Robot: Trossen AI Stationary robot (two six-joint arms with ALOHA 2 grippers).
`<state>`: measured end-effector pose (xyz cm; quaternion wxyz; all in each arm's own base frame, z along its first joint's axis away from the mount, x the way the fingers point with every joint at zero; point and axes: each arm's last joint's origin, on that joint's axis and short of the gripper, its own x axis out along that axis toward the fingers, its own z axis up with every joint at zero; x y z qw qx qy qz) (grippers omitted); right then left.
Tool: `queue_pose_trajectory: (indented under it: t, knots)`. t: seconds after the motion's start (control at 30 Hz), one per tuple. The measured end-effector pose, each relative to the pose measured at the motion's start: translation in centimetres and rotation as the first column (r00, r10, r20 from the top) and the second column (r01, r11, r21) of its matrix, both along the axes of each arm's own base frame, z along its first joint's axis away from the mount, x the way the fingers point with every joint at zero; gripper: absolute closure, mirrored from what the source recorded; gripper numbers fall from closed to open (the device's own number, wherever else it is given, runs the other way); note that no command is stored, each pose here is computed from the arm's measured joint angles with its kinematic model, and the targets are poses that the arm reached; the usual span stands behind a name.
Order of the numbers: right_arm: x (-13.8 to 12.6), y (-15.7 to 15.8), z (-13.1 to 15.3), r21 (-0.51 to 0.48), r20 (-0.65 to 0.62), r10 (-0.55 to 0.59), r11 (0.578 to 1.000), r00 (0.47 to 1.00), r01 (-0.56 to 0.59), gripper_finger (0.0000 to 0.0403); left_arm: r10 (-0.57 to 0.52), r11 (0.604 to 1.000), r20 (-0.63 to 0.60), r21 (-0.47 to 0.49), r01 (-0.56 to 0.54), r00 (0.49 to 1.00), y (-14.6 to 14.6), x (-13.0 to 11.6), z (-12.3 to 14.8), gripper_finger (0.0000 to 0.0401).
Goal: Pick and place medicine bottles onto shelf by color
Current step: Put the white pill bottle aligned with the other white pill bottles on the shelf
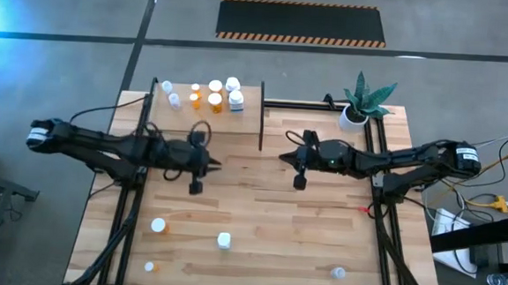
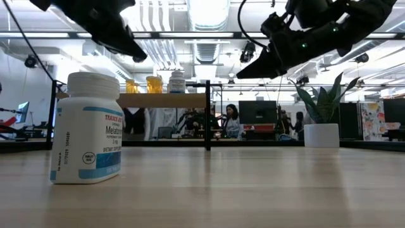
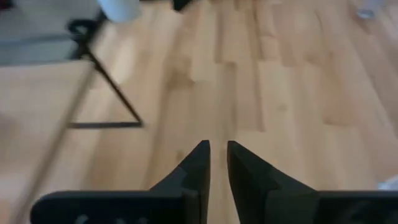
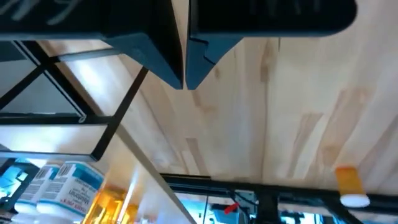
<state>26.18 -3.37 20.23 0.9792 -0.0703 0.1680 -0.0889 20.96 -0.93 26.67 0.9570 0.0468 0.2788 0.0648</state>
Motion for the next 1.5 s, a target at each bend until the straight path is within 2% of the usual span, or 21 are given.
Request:
queue_pose_trajectory:
  t: [0.27,0.4,0.47,0.53,0.6,0.73,0.83,0.93,1.0,1.07,1.17,1.3,1.4,1.5]
  knots:
    - [-1.2,0.5,-2.2,-0.004,-0.032,-0.004,1.000,0.999,0.004,0.0394,-0.041,0.981,-0.099,-0.193,0.021,0.994,-3.8,2.9,-1.0,0.0399]
    - [-2.2,0.5,-3.2,-0.027,0.011,0.001,1.000,1.000,-0.001,0.0394,-0.003,0.953,-0.204,-0.297,-0.059,0.979,-6.3,4.2,-0.7,0.0400]
    - [-2.8,0.6,-3.7,-0.046,0.035,0.006,0.999,0.999,-0.005,0.0394,0.039,0.925,-0.265,-0.355,-0.135,0.963,-7.4,4.9,-0.2,0.0400]
    - [-3.5,0.6,-4.3,-0.059,0.048,0.006,0.998,0.999,-0.003,0.0394,0.110,0.873,-0.345,-0.415,-0.257,0.932,-8.5,5.5,0.1,0.0400]
    - [-4.2,0.6,-5.0,-0.059,0.046,-0.001,0.998,0.999,0.003,0.0394,0.182,0.790,-0.440,-0.467,-0.397,0.880,-9.6,6.0,0.5,0.0400]
    - [-5.3,0.2,-6.1,-0.060,0.039,-0.023,0.998,0.999,0.025,0.0394,0.317,0.558,-0.569,-0.535,-0.634,0.759,-11.9,7.3,1.6,0.0396]
    - [-6.0,0.0,-6.6,-0.060,0.032,-0.036,0.997,0.999,0.038,0.0394,0.338,0.420,-0.610,-0.584,-0.695,0.717,-13.3,8.8,2.3,0.0373]
    - [-6.4,-0.2,-7.1,-0.059,0.014,-0.045,0.997,0.999,0.046,0.0394,0.352,0.299,-0.651,-0.602,-0.740,0.672,-14.5,10.3,2.4,0.0333]
    - [-6.5,-0.1,-7.2,-0.062,0.010,-0.043,0.997,0.999,0.044,0.0394,0.366,0.239,-0.675,-0.597,-0.766,0.641,-15.1,11.2,2.1,0.0303]
    - [-6.6,-0.1,-7.3,-0.062,0.003,-0.040,0.997,0.999,0.040,0.0394,0.361,0.195,-0.711,-0.575,-0.795,0.603,-15.6,12.0,1.5,0.0271]
    - [-6.8,-0.1,-7.5,-0.065,-0.004,-0.032,0.997,0.999,0.031,0.0394,0.333,0.134,-0.789,-0.502,-0.854,0.516,-16.1,12.5,0.8,0.0224]
    - [-6.9,0.0,-7.6,-0.070,-0.011,-0.029,0.997,1.000,0.028,0.0394,0.332,0.069,-0.849,-0.412,-0.908,0.411,-16.4,12.6,0.8,0.0174]
    - [-6.9,0.0,-7.7,-0.054,-0.010,-0.016,0.998,1.000,0.015,0.0394,0.382,0.028,-0.854,-0.372,-0.928,0.354,-16.2,12.4,0.8,0.0150]
    - [-6.9,0.1,-7.7,-0.037,-0.007,-0.008,0.999,1.000,0.008,0.0394,0.456,0.005,-0.827,-0.368,-0.930,0.330,-15.9,12.2,0.7,0.0138]
